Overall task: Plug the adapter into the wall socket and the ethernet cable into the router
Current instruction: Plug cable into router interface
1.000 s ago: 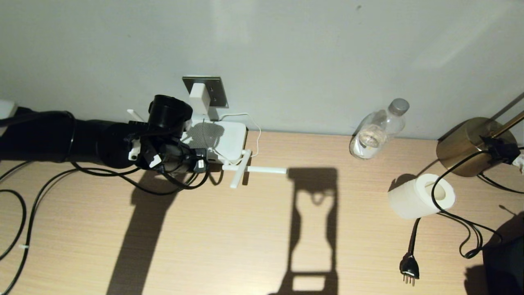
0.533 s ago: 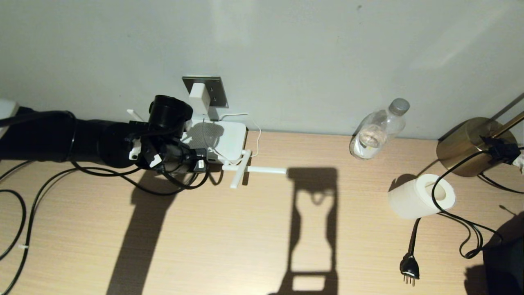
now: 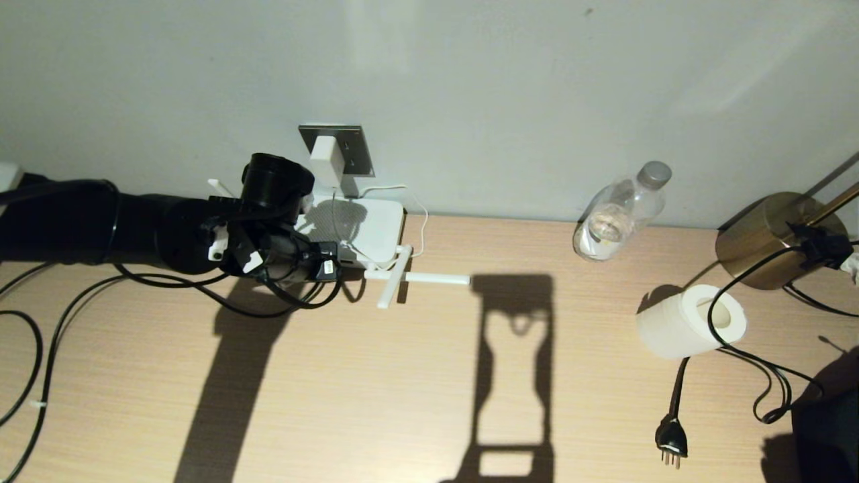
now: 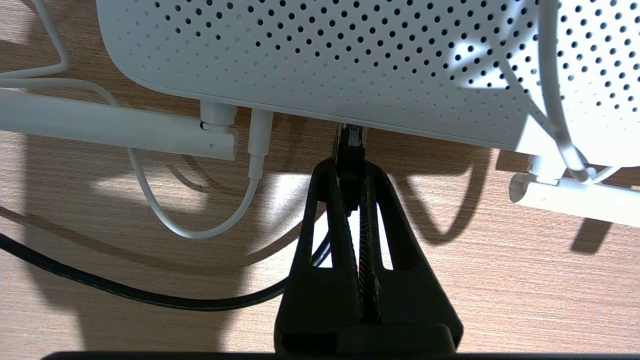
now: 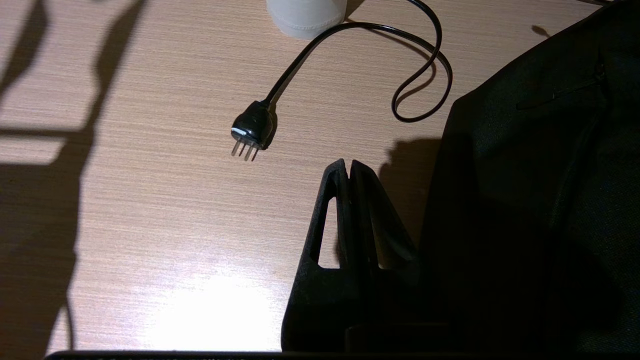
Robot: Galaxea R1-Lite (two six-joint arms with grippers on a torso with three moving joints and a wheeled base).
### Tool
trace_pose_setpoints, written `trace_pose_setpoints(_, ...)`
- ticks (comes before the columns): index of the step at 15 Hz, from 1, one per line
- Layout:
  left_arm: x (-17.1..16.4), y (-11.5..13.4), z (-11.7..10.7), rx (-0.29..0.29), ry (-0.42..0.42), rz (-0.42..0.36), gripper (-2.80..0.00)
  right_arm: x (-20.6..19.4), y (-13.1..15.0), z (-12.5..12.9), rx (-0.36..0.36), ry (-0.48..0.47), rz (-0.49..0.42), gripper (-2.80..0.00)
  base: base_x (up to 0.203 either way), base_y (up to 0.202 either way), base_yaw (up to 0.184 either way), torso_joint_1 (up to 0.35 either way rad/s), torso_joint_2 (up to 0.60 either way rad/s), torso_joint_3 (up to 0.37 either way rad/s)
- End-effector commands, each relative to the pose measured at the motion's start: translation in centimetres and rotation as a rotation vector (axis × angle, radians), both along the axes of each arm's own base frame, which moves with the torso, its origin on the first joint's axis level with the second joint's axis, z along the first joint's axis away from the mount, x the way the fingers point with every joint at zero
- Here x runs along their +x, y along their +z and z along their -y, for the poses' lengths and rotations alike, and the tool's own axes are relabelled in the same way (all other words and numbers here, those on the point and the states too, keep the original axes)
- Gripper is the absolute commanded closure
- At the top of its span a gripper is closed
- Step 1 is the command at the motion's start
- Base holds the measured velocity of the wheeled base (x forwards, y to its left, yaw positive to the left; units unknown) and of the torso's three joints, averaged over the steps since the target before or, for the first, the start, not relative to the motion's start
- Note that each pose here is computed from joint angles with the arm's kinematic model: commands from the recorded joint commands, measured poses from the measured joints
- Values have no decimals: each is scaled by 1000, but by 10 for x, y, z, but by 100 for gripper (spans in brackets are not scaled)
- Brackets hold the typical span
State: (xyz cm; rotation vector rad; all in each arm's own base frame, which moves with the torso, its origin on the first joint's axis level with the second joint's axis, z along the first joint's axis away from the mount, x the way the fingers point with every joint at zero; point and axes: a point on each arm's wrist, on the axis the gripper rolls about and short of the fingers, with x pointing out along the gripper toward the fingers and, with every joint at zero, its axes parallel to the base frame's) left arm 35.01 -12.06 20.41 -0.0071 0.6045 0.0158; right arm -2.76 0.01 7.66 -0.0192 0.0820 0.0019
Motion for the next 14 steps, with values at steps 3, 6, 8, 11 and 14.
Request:
trace_pose_setpoints(3,-2,2,-1,0,3,2,0,0,0,0,0,1,-2,0,0,0,0,0,0,0)
trace_pose_setpoints(6,-3,4,-1,-1,3,4,0,0,0,0,0,1,-1,0,0,0,0,0,0,0)
trace_pose_setpoints(8,-3,4,-1,-1,3,5,0,0,0,0,0,1,-1,0,0,0,0,0,0,0)
trace_pose_setpoints(11,-3,3,-1,0,3,2,0,0,0,0,0,1,-1,0,0,0,0,0,0,0)
trace_pose_setpoints(14,-3,3,-1,0,3,0,0,0,0,0,0,1,-1,0,0,0,0,0,0,0)
